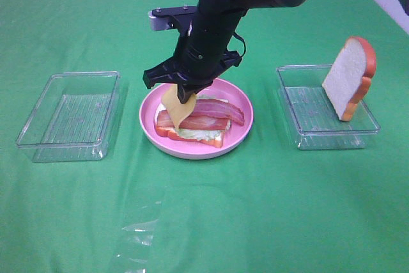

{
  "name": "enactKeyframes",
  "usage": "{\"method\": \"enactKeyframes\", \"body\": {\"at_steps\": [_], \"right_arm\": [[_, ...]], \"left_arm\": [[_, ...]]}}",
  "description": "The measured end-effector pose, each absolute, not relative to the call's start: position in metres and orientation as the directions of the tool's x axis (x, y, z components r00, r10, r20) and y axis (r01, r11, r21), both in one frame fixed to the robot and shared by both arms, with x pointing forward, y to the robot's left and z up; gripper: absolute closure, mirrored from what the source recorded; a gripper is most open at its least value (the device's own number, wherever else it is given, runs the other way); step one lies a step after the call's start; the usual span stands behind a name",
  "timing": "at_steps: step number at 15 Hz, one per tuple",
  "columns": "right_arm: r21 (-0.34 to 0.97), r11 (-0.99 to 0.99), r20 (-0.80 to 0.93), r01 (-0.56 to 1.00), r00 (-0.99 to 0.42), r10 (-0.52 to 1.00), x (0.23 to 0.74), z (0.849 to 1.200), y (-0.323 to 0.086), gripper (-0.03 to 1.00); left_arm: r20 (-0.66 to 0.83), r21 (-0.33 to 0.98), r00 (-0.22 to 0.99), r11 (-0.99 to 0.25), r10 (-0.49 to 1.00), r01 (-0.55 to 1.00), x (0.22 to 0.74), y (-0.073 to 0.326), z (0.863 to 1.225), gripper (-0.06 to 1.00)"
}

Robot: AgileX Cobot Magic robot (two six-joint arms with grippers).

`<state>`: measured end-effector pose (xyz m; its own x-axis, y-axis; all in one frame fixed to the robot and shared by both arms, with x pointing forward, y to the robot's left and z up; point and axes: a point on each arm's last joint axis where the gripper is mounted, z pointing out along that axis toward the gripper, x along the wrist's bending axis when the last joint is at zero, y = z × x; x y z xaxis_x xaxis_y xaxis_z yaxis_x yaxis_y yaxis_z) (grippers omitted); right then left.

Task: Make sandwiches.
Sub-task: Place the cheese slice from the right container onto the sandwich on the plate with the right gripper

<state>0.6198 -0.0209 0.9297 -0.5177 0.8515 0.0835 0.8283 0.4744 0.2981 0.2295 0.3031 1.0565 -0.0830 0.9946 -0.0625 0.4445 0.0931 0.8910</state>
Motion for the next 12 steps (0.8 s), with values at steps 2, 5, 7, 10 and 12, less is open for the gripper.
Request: {"method": "enactKeyframes", "body": {"at_steps": [2, 5, 7, 10, 12], "right_arm": [[0.283, 0.481, 0.074, 0.83, -0.519, 0.851, 0.6199, 0.9247, -0.0216, 0.95], [0.261, 0.507, 0.028, 0.821, -0.532, 0.847, 0.6201, 0.9239, -0.0259, 0.93], [0.254, 0.512, 0.015, 0.821, -0.533, 0.846, 0.6201, 0.9236, -0.0272, 0.84], [0.243, 0.511, 0.015, 0.824, -0.53, 0.848, 0.6193, 0.9234, -0.0277, 0.3], [0.246, 0.511, 0.015, 0.824, -0.53, 0.848, 0.6191, 0.9252, -0.0279, 0.05]], "left_arm": [[-0.063, 0.891, -0.083, 0.093, 0.995, 0.444, 0.2295, 0.3031, 1.0565, -0.03], [-0.063, 0.891, -0.083, 0.093, 0.995, 0.444, 0.2295, 0.3031, 1.0565, -0.03], [-0.063, 0.891, -0.083, 0.093, 0.995, 0.444, 0.2295, 0.3031, 1.0565, -0.03], [-0.063, 0.891, -0.083, 0.093, 0.995, 0.444, 0.2295, 0.3031, 1.0565, -0.03], [-0.063, 0.891, -0.083, 0.093, 0.995, 0.444, 0.2295, 0.3031, 1.0565, -0.03]]}}
